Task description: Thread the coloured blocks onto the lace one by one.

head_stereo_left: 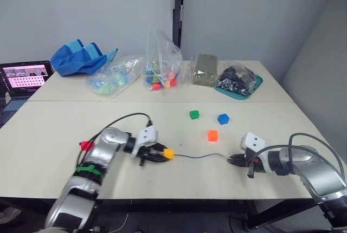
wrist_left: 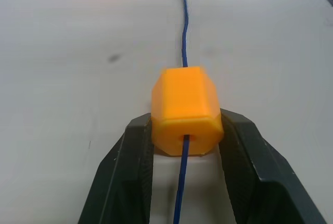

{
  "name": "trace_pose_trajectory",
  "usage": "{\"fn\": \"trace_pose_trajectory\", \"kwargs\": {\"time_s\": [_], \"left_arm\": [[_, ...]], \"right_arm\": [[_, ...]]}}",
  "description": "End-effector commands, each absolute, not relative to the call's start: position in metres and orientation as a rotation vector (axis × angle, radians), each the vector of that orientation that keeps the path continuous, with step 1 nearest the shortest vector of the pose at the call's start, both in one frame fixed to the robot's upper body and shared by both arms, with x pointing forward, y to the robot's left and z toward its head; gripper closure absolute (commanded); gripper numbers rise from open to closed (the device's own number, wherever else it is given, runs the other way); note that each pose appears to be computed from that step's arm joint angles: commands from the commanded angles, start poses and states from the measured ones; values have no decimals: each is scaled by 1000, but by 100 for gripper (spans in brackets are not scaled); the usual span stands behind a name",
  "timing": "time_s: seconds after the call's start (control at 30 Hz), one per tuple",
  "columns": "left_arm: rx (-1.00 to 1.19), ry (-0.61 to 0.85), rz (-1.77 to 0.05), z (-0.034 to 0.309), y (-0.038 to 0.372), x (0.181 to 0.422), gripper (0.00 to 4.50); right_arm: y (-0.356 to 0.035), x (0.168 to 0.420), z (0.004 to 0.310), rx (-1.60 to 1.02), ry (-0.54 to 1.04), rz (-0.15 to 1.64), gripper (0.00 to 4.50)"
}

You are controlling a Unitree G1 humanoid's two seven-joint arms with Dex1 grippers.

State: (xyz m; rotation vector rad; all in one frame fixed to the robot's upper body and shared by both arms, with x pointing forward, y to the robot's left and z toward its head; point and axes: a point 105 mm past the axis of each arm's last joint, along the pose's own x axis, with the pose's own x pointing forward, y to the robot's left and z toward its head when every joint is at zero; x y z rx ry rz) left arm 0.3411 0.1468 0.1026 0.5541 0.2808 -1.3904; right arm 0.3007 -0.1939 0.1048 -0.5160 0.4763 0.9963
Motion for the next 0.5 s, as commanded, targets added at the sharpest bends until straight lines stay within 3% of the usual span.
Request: {"fn": "trace_pose_trajectory", "kwargs": {"time_s": [0.03,0.3,0.43,0.5], "left_arm": [[612,409,-1230,99,213,337,321],[726,621,-982,108,314,323,321],[663,609,-980,124,318,326,321],[603,580,-987,134,315,329,218]], "right_arm": [[-189,303,113,-547,437,1017,450],[-173,304,117,-566,412,1084,450],[-161,308,119,-585,395,1129,450],[-154,308,119,-595,390,1153,450]]}}
